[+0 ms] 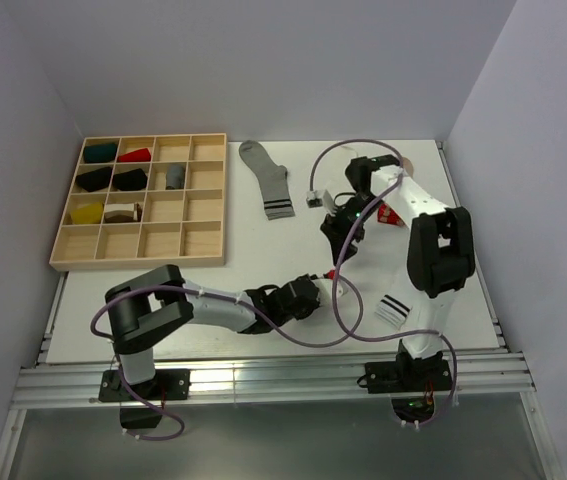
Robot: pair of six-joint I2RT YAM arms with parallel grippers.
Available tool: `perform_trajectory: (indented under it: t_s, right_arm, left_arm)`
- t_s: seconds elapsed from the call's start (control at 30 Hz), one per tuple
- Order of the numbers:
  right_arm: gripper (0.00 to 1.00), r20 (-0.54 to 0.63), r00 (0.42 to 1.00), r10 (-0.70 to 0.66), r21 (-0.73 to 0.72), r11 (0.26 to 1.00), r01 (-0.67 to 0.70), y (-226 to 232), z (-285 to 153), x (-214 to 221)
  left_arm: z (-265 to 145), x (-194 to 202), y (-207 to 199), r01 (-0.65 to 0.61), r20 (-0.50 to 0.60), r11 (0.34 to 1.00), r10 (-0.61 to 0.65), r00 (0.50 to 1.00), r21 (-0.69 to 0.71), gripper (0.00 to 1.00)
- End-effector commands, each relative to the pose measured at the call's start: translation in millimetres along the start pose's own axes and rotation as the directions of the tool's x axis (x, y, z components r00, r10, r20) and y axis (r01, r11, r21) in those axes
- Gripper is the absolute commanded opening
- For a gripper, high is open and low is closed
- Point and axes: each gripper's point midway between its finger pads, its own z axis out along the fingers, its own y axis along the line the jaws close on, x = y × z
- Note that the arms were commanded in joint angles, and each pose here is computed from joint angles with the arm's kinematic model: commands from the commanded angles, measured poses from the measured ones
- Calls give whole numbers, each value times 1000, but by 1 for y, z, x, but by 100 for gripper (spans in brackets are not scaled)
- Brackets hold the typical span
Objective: Roll the socks
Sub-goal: Pick up the sock at the center of the board.
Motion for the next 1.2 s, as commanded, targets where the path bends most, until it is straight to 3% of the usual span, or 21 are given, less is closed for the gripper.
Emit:
perform_trajectory:
  t_s: [0.0, 0.2, 0.27, 0.43, 0.6, 0.73, 0.83, 1.0, 1.07, 1.17]
  right_arm:
    - [76, 131, 991, -9, 140, 990, -9, -2, -35, -22]
    - [78, 266, 964, -26, 323, 944, -63, 5, -83, -41]
    - [78, 290, 957, -29, 350, 933, -78, 11, -96, -43]
    - [78, 316, 949, -16, 411, 904, -122, 9, -112, -45]
    - [78, 348, 937, 8, 424, 891, -165, 5, -123, -43]
    - [79, 371, 928, 5, 447, 876, -183, 1, -133, -44]
    - [79, 378, 926, 10, 451, 871, -193, 0, -136, -43]
    - [79, 381, 924, 20, 479, 850, -217, -7, -140, -43]
    - [79, 383, 923, 26, 479, 849, -223, -9, -139, -43]
    - [79, 389, 921, 26, 478, 849, -226, -9, -140, -44]
  left_arm:
    - [-6, 33, -14, 107, -114, 987, -94, 989, 123, 0]
    - [-14, 0, 15, 214, -33, 968, -212, 977, 131, 0]
    - [-20, -13, 32, 308, 7, 944, -311, 950, 120, 0]
    - [-29, -37, 69, 409, 84, 903, -421, 903, 132, 0]
    - [-40, -48, 120, 505, 157, 861, -509, 847, 66, 0]
    - [-52, -53, 177, 580, 234, 812, -552, 800, -68, 0]
    - [-67, -47, 231, 629, 295, 733, -561, 774, -258, 0]
    - [-109, -21, 333, 688, 418, 488, -555, 719, -536, 0]
    - [-124, 3, 367, 654, 420, 361, -543, 727, -665, 0]
    - [-132, 23, 403, 570, 388, 238, -526, 756, -787, 0]
